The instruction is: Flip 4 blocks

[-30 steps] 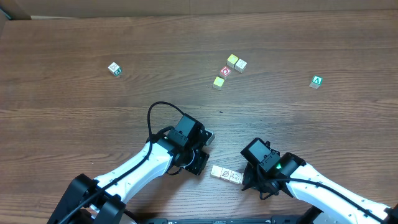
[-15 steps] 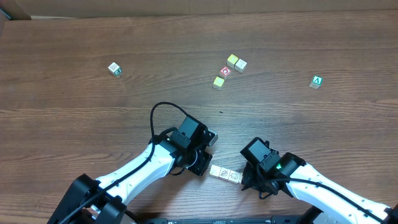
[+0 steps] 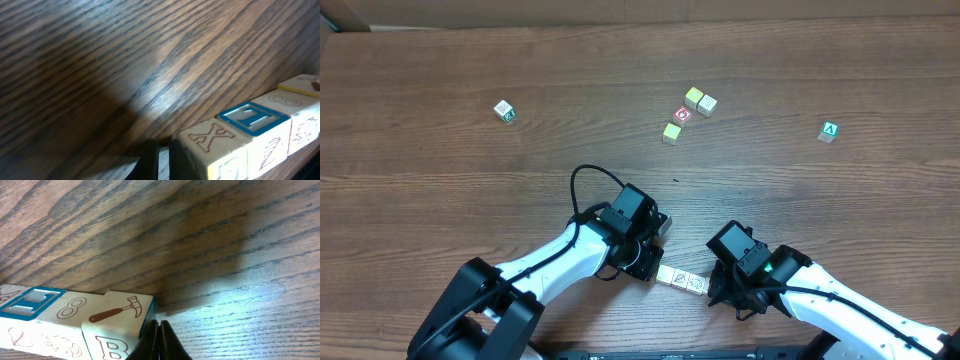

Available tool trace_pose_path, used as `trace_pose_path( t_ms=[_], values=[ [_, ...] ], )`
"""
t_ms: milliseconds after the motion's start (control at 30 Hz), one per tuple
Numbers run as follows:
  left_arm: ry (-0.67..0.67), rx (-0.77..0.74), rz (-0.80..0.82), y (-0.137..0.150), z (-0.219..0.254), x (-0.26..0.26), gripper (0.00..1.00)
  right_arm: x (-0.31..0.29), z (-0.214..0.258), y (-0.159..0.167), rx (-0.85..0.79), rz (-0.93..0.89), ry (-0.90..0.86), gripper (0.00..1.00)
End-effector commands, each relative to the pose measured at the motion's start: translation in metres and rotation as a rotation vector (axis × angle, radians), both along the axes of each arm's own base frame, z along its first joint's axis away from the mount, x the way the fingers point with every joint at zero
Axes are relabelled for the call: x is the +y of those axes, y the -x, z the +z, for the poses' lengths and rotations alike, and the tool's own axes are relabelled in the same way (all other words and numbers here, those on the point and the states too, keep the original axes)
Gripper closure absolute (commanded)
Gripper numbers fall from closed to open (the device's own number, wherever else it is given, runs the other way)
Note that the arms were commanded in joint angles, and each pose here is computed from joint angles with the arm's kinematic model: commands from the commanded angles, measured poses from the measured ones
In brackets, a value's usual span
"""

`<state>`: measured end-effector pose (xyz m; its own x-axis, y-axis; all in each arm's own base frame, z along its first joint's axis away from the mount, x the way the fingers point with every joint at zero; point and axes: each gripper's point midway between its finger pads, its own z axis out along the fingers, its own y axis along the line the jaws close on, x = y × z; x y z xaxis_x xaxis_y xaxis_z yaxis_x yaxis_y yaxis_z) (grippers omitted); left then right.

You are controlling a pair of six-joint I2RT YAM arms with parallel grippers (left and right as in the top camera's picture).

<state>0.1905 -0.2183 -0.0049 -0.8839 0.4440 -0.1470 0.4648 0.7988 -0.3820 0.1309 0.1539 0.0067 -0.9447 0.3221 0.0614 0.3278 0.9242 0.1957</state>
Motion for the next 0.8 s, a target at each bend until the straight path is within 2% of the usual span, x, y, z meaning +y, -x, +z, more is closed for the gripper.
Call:
trace_pose_path(
  t_ms=[0,367,767],
  values=[
    [-0.079,0.058,0.010,0.012,-0.023,0.014,0.96,0.007,0.005,-0.004,-0.012,0.010,-0.021,0.96],
    [-0.130,0.066,0.014,0.015,-0.026,0.023,0.96,0.015,0.007,0.004,0.032,0.015,-0.068,0.96],
    [-0.276,-0.002,0.058,0.004,-0.032,0.049,0.96,0.020,0.009,0.010,0.072,-0.007,-0.102,0.96]
  ],
)
